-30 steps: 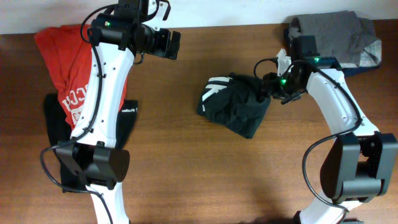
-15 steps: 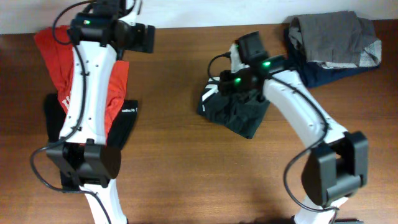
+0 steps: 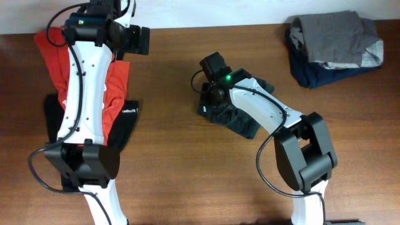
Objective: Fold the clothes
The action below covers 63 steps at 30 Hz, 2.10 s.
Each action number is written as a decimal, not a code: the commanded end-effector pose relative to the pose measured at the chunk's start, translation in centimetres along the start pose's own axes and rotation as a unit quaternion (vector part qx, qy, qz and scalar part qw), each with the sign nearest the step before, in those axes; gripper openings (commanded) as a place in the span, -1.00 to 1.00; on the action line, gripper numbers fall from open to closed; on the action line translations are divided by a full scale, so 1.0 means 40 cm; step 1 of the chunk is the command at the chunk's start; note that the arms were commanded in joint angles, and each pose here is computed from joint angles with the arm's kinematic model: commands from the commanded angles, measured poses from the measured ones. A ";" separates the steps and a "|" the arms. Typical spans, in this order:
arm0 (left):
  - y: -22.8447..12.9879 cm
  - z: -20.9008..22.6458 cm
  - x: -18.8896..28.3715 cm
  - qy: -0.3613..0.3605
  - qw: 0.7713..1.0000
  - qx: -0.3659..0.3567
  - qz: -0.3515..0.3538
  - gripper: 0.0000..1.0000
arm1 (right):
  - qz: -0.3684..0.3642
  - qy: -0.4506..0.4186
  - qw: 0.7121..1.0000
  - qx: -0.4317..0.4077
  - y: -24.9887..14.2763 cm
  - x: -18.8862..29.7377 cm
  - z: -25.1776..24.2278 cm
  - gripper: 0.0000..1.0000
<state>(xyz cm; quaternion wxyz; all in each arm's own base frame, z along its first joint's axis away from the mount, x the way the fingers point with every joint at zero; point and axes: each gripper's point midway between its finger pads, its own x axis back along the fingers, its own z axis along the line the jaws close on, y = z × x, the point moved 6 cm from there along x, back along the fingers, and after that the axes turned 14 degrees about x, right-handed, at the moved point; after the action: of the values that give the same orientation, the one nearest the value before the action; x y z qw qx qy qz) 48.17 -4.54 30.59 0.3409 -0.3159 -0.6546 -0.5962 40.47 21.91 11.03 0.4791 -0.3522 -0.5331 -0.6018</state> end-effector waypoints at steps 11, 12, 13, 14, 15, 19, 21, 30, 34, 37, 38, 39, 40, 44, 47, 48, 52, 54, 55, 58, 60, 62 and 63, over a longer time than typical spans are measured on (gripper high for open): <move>-0.009 0.000 0.000 0.003 1.000 -0.009 0.010 0.98 | -0.006 -0.056 0.998 -0.004 0.003 -0.034 -0.030 0.02; -0.009 0.000 0.000 0.003 1.000 -0.009 0.010 0.98 | -0.003 -0.057 0.998 -0.004 0.001 -0.040 -0.031 0.02; -0.009 0.000 0.000 0.003 1.000 -0.009 0.010 0.98 | -0.003 -0.057 0.998 -0.004 0.001 -0.042 -0.031 0.01; -0.009 0.000 0.000 0.003 1.000 -0.009 0.010 0.98 | -0.001 -0.058 0.998 -0.004 -0.001 -0.045 -0.032 -0.02; -0.009 0.000 0.000 0.003 1.000 -0.009 0.010 0.98 | -0.001 -0.058 0.998 -0.004 -0.001 -0.045 -0.032 -0.07; -0.009 0.000 0.000 0.003 1.000 -0.009 0.010 0.98 | -0.002 -0.057 0.998 -0.005 0.001 -0.044 -0.034 -0.58; -0.011 0.000 0.000 0.003 1.000 -0.009 0.012 0.98 | 0.003 -0.055 0.998 -0.007 0.000 -0.043 -0.038 -0.80; -0.013 0.000 0.000 0.003 1.000 -0.010 0.014 0.98 | -0.004 -0.032 0.999 -0.015 0.021 0.068 -0.069 -0.93; -0.013 0.000 -0.002 0.004 1.000 -0.010 0.015 0.98 | -0.026 -0.010 1.000 -0.002 0.026 0.218 -0.094 -0.92; -0.016 0.001 -0.006 0.004 1.000 -0.010 0.018 0.98 | -0.024 -0.015 1.000 -0.004 0.004 0.315 -0.142 -0.92; -0.018 0.001 -0.008 0.005 1.000 -0.010 0.020 0.98 | -0.018 -0.021 1.000 -0.014 -0.007 0.341 -0.166 -0.92; -0.018 0.001 -0.009 0.005 1.000 -0.010 0.021 0.98 | -0.011 -0.027 0.999 -0.020 -0.016 0.354 -0.184 -0.92; -0.019 0.001 -0.011 0.005 1.000 -0.010 0.022 0.98 | -0.002 -0.032 0.999 -0.021 -0.024 0.362 -0.202 -0.92; -0.020 0.001 -0.015 0.005 1.000 -0.010 0.024 0.98 | 0.059 -0.055 0.996 -0.033 -0.066 0.355 -0.267 -0.92; -0.020 0.001 -0.015 0.005 1.000 -0.011 0.024 0.98 | 0.109 -0.067 0.991 -0.038 -0.115 0.320 -0.297 -0.92; -0.020 0.001 -0.015 0.005 1.000 -0.011 0.024 0.98 | 0.120 -0.069 0.990 -0.039 -0.129 0.308 -0.301 -0.92; -0.020 0.001 -0.015 0.005 1.000 -0.011 0.024 0.98 | 0.169 -0.080 0.981 -0.051 -0.202 0.253 -0.321 -0.92; -0.020 0.001 -0.015 0.005 1.000 -0.011 0.024 0.98 | 0.191 -0.085 0.976 -0.059 -0.239 0.226 -0.334 -0.92; -0.020 0.001 -0.015 0.005 1.000 -0.010 0.024 0.98 | 0.199 -0.089 0.974 -0.068 -0.256 0.214 -0.342 -0.92; -0.019 0.001 -0.015 0.005 1.000 -0.010 0.023 0.98 | 0.207 -0.091 0.971 -0.084 -0.280 0.189 -0.368 -0.92; -0.019 0.001 -0.015 0.005 1.000 -0.011 0.023 0.98 | 0.208 -0.090 0.969 -0.095 -0.284 0.187 -0.383 -0.92; -0.019 0.001 -0.015 0.005 1.000 -0.011 0.023 0.98 | 0.199 -0.074 0.973 -0.087 -0.272 0.196 -0.387 -0.84; -0.018 0.001 -0.015 0.005 1.000 -0.011 0.022 0.98 | 0.186 -0.049 0.979 -0.062 -0.250 0.211 -0.376 -0.70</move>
<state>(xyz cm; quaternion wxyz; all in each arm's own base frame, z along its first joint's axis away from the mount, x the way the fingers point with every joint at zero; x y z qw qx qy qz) 47.72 -4.49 29.98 0.3549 -0.3271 -0.6462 -0.5912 28.99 5.02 11.79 0.5137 -0.5446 -0.4332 -0.5019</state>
